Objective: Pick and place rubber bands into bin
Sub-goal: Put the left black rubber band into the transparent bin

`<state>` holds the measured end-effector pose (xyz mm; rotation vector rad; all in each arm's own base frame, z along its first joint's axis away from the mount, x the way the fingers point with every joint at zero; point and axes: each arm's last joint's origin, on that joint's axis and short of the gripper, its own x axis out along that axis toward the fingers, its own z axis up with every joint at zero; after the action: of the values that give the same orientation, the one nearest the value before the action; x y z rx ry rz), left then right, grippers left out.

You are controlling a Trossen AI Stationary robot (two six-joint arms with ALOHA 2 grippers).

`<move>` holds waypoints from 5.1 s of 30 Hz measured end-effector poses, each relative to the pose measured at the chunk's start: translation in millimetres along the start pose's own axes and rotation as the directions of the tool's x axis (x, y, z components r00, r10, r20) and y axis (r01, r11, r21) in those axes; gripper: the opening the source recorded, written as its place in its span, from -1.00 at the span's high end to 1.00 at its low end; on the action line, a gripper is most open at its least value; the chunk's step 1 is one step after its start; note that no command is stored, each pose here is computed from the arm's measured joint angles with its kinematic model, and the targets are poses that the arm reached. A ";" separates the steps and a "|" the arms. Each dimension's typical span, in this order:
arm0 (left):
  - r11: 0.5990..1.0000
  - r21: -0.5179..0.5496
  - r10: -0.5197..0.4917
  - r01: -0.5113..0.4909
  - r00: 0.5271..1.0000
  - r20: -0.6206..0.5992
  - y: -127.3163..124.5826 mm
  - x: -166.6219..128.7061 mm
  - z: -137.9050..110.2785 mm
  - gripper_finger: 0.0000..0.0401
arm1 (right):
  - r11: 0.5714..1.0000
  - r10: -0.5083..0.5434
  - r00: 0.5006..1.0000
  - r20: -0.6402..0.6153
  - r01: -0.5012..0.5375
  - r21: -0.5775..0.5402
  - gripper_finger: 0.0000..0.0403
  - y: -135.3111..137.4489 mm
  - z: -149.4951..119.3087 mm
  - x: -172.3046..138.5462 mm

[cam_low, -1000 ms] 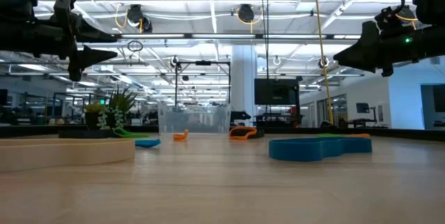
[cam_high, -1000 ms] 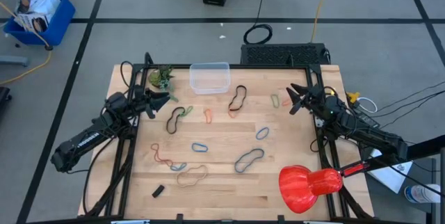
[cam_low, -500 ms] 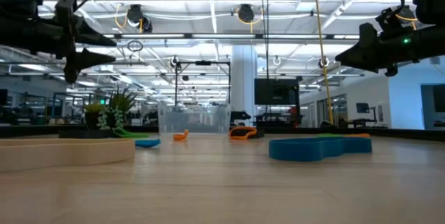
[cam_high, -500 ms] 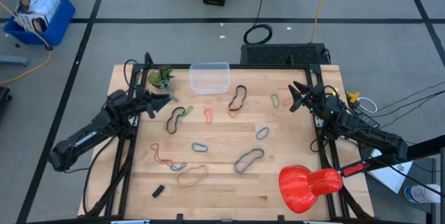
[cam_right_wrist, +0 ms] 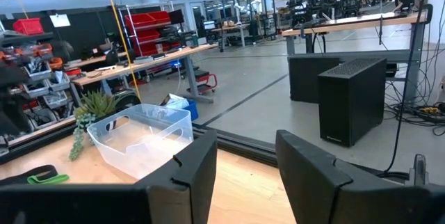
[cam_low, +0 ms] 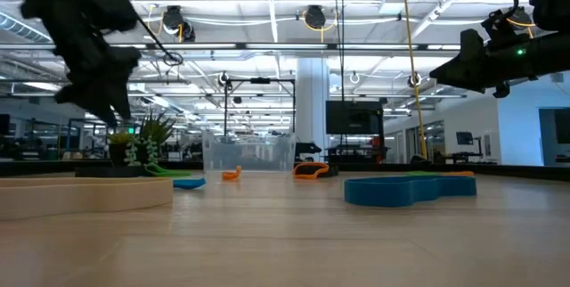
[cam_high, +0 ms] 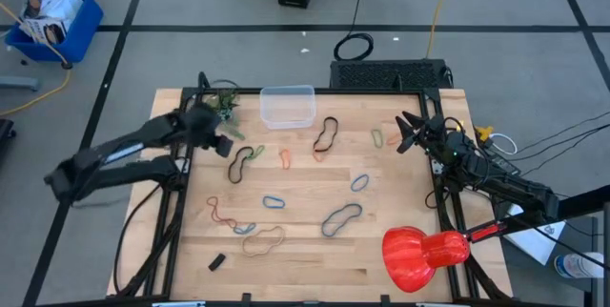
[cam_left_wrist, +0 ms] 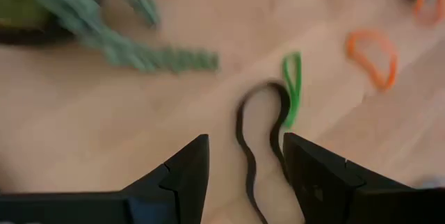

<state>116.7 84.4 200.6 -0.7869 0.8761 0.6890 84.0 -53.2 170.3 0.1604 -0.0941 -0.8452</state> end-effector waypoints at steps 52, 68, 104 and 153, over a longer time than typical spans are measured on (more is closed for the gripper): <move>0.965 0.071 0.261 -0.252 0.908 -0.327 -29.1 89.8 13.7 0.05 | 1.000 -0.008 0.998 -0.057 0.007 -0.025 0.30 0.6 -5.3 3.4; 0.968 0.076 0.249 -0.237 0.903 -0.351 -28.8 94.0 12.9 0.35 | 1.000 -0.009 0.998 -0.055 0.007 -0.024 0.30 0.6 -5.1 3.4; 0.956 0.245 -0.228 0.162 0.934 0.275 -66.4 -45.9 57.1 0.93 | 1.000 -0.009 0.999 -0.053 0.008 -0.023 0.30 0.6 -4.9 3.4; 0.928 0.354 0.010 -0.119 0.956 0.294 -94.7 67.9 187.2 0.97 | 0.998 -0.009 0.999 -0.053 0.006 -0.057 0.30 0.6 -4.9 3.4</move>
<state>297.6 201.4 247.5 -0.3096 0.7373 0.6520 87.4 -54.9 165.6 0.1302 -0.0195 -0.8493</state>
